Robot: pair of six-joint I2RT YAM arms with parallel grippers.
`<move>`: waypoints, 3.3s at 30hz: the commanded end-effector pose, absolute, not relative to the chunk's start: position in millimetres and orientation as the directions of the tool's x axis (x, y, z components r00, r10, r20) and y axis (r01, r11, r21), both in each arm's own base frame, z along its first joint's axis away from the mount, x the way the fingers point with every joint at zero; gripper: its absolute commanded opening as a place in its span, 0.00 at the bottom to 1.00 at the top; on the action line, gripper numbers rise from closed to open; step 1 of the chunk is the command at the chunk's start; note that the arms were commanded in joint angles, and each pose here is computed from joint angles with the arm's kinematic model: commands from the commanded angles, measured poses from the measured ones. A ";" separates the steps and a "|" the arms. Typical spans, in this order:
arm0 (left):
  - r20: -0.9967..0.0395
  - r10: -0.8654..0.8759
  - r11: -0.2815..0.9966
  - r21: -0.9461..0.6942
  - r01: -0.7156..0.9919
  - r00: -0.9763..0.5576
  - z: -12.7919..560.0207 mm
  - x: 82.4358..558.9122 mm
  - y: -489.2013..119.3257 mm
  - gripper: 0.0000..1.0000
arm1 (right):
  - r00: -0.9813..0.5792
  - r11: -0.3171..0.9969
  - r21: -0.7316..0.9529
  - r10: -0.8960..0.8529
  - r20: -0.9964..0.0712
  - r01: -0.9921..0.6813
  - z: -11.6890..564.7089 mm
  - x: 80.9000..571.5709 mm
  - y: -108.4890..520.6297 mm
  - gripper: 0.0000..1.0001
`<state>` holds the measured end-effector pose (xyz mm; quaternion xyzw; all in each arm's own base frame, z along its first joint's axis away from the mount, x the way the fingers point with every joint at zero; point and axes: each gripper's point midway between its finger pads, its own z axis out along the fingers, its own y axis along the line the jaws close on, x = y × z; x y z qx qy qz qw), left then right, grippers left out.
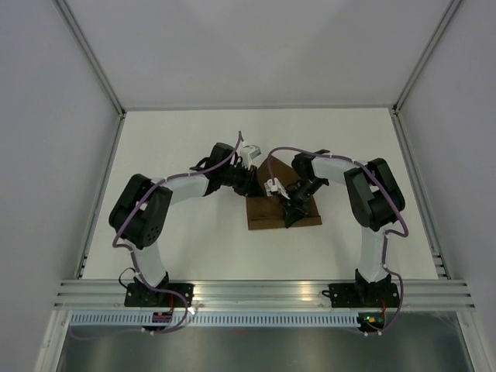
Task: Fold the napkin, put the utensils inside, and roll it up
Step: Roll the napkin with the utensil
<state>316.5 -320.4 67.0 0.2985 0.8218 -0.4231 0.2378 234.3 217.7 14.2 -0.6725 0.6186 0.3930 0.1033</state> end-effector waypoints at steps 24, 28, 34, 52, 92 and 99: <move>-0.915 0.315 0.475 0.382 0.793 0.252 169.5 247.0 -340.5 0.41 | -0.239 -0.076 0.608 -0.876 -0.420 -0.790 -31.5 208.6 167.6 0.04; -0.858 0.411 0.368 0.466 0.805 0.308 153.0 231.6 -354.9 0.42 | -0.250 -0.063 0.605 -0.874 -0.418 -0.794 -32.0 209.4 167.9 0.04; -0.809 0.449 0.213 0.509 0.834 0.379 138.0 207.1 -370.3 0.51 | -0.250 -0.055 0.596 -0.873 -0.418 -0.801 -32.6 209.9 168.1 0.04; -0.707 0.525 -0.067 0.521 0.851 0.474 59.4 170.2 -409.0 0.53 | -0.254 -0.039 0.588 -0.877 -0.408 -0.808 -34.5 211.8 166.5 0.04; -0.609 0.773 -0.103 0.160 0.982 0.181 -12.0 160.0 -404.4 0.02 | -0.280 0.108 0.344 -0.820 -0.500 -0.933 4.2 270.7 170.6 0.54; -0.585 0.808 -0.042 0.057 0.997 0.068 -14.3 167.0 -398.2 0.02 | -0.354 0.278 0.218 -0.749 -0.561 -0.935 36.5 326.3 155.7 0.57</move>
